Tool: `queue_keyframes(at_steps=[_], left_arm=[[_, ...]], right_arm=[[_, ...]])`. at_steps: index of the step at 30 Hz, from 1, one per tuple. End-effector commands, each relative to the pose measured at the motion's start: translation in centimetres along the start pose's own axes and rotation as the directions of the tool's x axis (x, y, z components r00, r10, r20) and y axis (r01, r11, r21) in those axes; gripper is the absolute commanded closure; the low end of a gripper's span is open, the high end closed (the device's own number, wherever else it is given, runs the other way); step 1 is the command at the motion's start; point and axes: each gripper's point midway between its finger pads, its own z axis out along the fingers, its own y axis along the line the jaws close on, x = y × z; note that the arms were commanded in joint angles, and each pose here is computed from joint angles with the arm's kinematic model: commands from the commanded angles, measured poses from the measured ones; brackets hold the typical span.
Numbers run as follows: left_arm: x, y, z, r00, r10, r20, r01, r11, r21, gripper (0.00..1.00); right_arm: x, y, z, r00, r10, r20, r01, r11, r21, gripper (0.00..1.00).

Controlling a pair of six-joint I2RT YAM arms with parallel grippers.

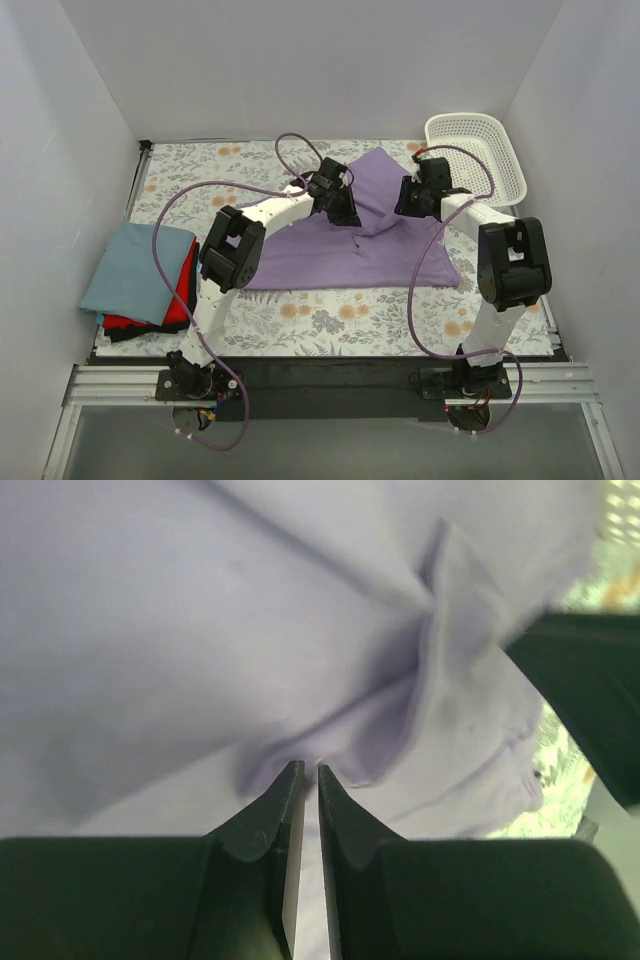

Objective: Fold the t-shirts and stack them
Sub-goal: Fold the tshirt

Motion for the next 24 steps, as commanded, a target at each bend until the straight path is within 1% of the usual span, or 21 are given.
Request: queue_keyframes(at_steps=[1, 4, 12, 14, 15, 19, 24], left_arm=[[-0.5, -6.1, -4.0, 0.993, 0.102, 0.059, -0.109, 0.985, 0.133, 0.91], [0.3, -7.0, -3.6, 0.991, 0.127, 0.045, -0.133, 0.980, 0.151, 0.91], [1.4, -6.6, -1.5, 0.993, 0.114, 0.011, -0.115, 0.984, 0.139, 0.91], [1.2, -6.4, -1.1, 0.994, 0.110, 0.017, -0.111, 0.986, 0.128, 0.91], [1.2, -6.3, -1.0, 0.995, 0.101, 0.017, -0.103, 0.987, 0.124, 0.91], [1.6, -5.2, 0.0, 0.997, 0.075, 0.006, -0.075, 0.993, 0.092, 0.92], [1.8, -4.5, 0.4, 0.998, 0.067, 0.009, -0.067, 0.995, 0.069, 0.92]], right_arm=[[-2.4, -0.2, 1.4, 0.997, -0.056, 0.045, 0.057, 0.998, -0.011, 0.62], [-2.5, -0.5, 2.2, 0.997, -0.063, 0.038, 0.064, 0.998, -0.019, 0.63], [-2.5, -0.1, 3.9, 0.997, -0.069, 0.016, 0.070, 0.996, -0.060, 0.62], [-2.6, -0.2, 4.2, 0.998, -0.064, 0.016, 0.065, 0.997, -0.052, 0.62], [-2.6, -0.4, 4.3, 0.998, -0.059, 0.017, 0.060, 0.997, -0.042, 0.60], [-4.2, -1.0, 4.4, 0.997, -0.047, 0.056, 0.047, 0.999, 0.008, 0.58], [-5.1, -1.5, 5.9, 0.997, -0.028, 0.068, 0.026, 0.999, 0.036, 0.59]])
